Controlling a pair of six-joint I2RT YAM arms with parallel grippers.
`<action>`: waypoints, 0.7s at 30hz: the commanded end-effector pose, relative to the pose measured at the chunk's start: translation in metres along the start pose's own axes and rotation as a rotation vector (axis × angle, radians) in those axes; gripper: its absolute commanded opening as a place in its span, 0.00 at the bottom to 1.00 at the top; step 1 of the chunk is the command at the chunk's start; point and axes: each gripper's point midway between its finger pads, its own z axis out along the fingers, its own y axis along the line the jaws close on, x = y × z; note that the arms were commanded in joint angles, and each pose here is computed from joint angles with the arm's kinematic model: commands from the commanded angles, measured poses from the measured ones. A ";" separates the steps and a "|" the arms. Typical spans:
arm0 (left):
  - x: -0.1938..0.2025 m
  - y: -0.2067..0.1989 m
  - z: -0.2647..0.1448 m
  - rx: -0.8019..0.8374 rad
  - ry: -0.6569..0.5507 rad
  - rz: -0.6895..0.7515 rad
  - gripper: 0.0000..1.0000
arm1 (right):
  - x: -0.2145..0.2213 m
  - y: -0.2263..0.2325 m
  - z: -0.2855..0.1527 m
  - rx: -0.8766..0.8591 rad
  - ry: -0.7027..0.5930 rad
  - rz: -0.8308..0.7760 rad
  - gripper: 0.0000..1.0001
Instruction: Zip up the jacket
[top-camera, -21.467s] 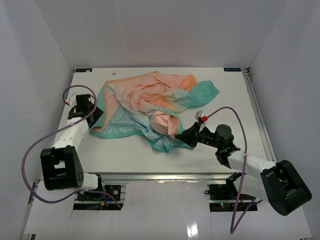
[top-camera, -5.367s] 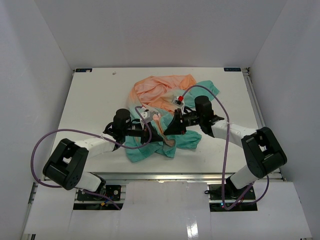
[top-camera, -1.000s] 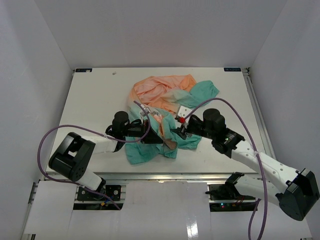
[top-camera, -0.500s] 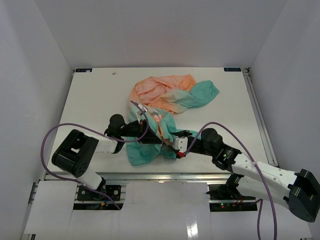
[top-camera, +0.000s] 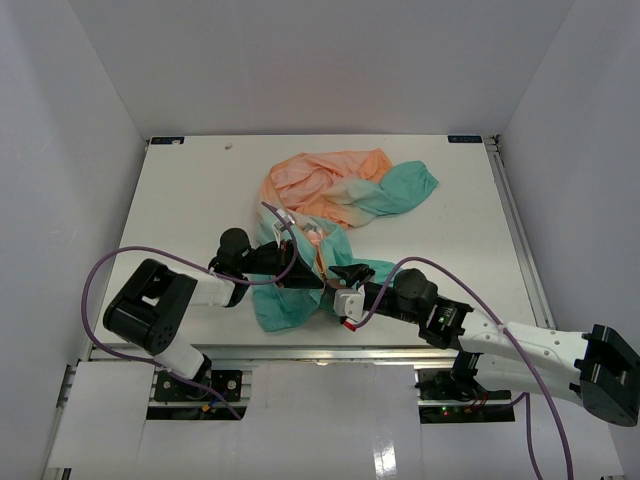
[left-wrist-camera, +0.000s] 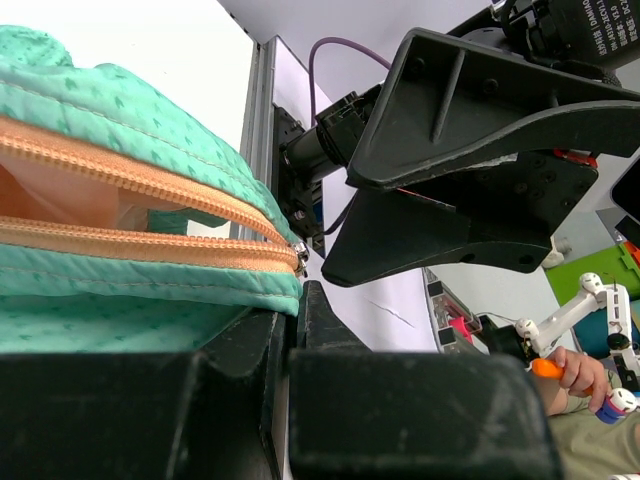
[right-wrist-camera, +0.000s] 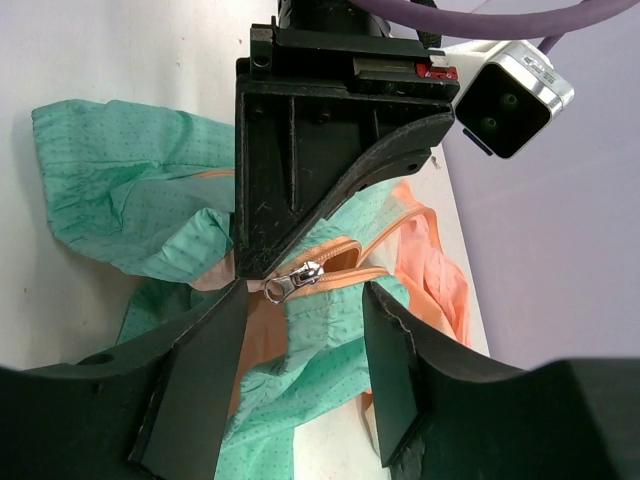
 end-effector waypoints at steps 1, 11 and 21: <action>-0.004 -0.008 -0.002 0.013 -0.006 0.057 0.00 | -0.008 -0.011 0.000 0.046 -0.018 -0.035 0.53; -0.003 -0.007 -0.002 0.011 -0.004 0.050 0.00 | -0.006 -0.004 0.003 0.012 -0.006 -0.029 0.54; -0.002 -0.008 -0.002 0.017 -0.001 0.054 0.00 | -0.002 0.000 0.009 0.008 0.016 -0.047 0.53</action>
